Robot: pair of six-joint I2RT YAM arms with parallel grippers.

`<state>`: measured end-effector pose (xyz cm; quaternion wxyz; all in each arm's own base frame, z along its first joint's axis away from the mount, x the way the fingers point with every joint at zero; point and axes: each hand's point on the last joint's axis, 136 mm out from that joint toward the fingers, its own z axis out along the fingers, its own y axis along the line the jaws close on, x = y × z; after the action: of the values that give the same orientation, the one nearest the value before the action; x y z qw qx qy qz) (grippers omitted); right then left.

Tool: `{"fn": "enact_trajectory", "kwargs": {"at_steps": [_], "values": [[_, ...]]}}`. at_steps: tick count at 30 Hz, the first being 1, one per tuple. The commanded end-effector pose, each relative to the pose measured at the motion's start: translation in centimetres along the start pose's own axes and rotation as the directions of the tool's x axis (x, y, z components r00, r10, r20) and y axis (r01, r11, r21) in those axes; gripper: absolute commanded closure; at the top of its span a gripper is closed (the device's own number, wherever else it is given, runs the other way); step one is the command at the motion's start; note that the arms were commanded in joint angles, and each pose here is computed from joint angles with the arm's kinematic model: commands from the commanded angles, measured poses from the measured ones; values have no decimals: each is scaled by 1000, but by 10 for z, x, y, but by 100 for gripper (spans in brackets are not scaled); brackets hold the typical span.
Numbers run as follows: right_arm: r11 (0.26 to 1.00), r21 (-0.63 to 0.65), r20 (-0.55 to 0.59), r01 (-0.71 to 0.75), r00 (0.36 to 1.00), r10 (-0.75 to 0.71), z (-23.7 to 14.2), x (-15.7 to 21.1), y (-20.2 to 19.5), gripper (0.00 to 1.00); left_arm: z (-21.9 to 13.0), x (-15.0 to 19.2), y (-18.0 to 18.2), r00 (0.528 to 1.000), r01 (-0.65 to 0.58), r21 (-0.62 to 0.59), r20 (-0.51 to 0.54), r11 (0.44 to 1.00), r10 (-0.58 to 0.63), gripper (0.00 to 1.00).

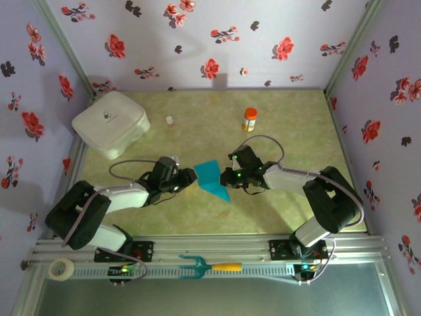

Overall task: Fold a paper plane with a square sheet of paper (pick it up from the middle)
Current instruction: Fourth fold the wing at the center of the table.

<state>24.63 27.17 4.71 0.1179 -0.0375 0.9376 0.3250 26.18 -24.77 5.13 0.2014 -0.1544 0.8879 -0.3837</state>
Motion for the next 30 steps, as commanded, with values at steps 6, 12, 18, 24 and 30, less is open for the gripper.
{"fn": "enact_trajectory", "kwargs": {"at_steps": [6,12,18,24,30], "values": [[993,-118,37,19,999,-15,-15,-11,21,95,13,-4,-28,998,44,121,-51,992,-38,49],[980,-199,63,-19,998,32,-20,-17,21,96,15,-8,-30,998,56,129,-47,990,-50,43],[963,-269,76,-34,995,56,-25,-19,26,96,17,-11,-26,996,75,110,-50,991,-70,43],[958,-283,76,-41,995,65,-25,-18,26,96,26,-10,-30,994,78,116,-80,990,-68,43],[956,-290,82,-51,994,77,-26,-18,24,97,35,-11,-28,991,97,98,-99,990,-87,43]]}}
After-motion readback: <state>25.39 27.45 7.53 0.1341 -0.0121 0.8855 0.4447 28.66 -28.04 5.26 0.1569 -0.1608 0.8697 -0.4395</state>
